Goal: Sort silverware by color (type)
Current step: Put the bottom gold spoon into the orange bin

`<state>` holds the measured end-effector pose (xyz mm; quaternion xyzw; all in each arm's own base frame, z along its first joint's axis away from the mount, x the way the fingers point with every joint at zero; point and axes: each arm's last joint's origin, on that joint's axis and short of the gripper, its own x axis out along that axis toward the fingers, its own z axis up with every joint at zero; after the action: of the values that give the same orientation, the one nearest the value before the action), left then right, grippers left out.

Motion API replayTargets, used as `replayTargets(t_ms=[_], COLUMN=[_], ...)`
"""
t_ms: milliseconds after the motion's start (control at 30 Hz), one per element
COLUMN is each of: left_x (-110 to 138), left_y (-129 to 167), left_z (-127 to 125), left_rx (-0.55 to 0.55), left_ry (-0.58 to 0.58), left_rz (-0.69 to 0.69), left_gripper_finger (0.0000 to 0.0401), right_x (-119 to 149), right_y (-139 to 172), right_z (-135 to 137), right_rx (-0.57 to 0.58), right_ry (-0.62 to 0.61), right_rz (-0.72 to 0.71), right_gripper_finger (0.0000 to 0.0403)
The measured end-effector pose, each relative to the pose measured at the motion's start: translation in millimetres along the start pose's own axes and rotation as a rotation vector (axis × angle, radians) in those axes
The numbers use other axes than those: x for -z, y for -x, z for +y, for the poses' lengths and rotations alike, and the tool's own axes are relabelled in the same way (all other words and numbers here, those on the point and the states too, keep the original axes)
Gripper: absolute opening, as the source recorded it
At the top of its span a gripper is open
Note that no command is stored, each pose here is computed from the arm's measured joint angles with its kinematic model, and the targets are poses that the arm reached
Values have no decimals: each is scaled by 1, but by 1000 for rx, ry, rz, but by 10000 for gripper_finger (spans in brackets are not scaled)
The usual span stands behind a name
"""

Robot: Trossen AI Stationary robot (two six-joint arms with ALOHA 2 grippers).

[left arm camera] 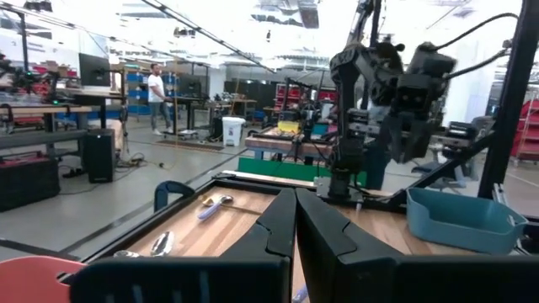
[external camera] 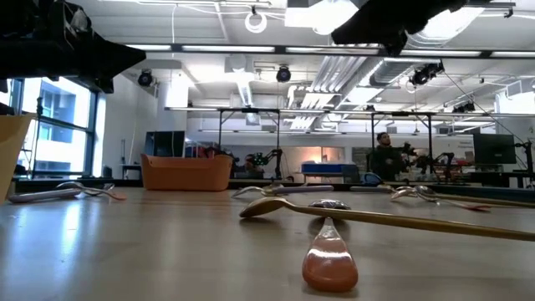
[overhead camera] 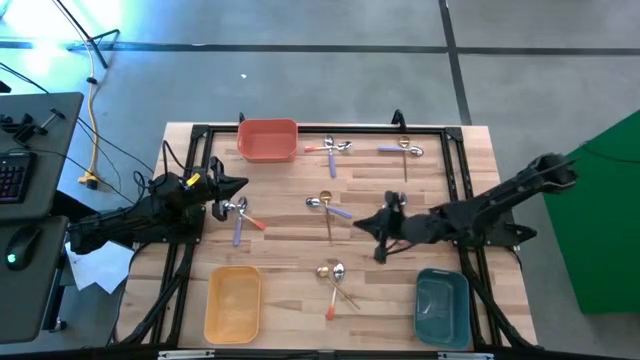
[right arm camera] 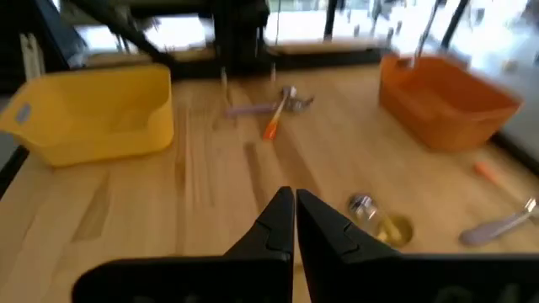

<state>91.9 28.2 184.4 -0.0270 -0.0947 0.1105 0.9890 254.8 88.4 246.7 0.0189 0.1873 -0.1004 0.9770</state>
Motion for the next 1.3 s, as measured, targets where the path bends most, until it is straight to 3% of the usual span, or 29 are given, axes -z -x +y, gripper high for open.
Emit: replayTargets(t_ms=[167,500,667,1300], left_x=[0,0,0,0], left_y=[0,0,0,0], left_z=[0,0,0,0], left_rx=[0,-1,-1,-2], left_ry=[-26,-44,-44,-86], left_rz=[1,2,2,2], left_gripper_finger=[3,3,3,3], right_x=[-13,-10,-10,-2], right_y=[-20,-55,-64,-57], right_z=[29,84,97,110], right_rx=[-17,-50,-71,-145], right_ry=[-13,-76,-143,-298], right_rz=[154,347,382,495], right_gripper_finger=[17,133,166,138])
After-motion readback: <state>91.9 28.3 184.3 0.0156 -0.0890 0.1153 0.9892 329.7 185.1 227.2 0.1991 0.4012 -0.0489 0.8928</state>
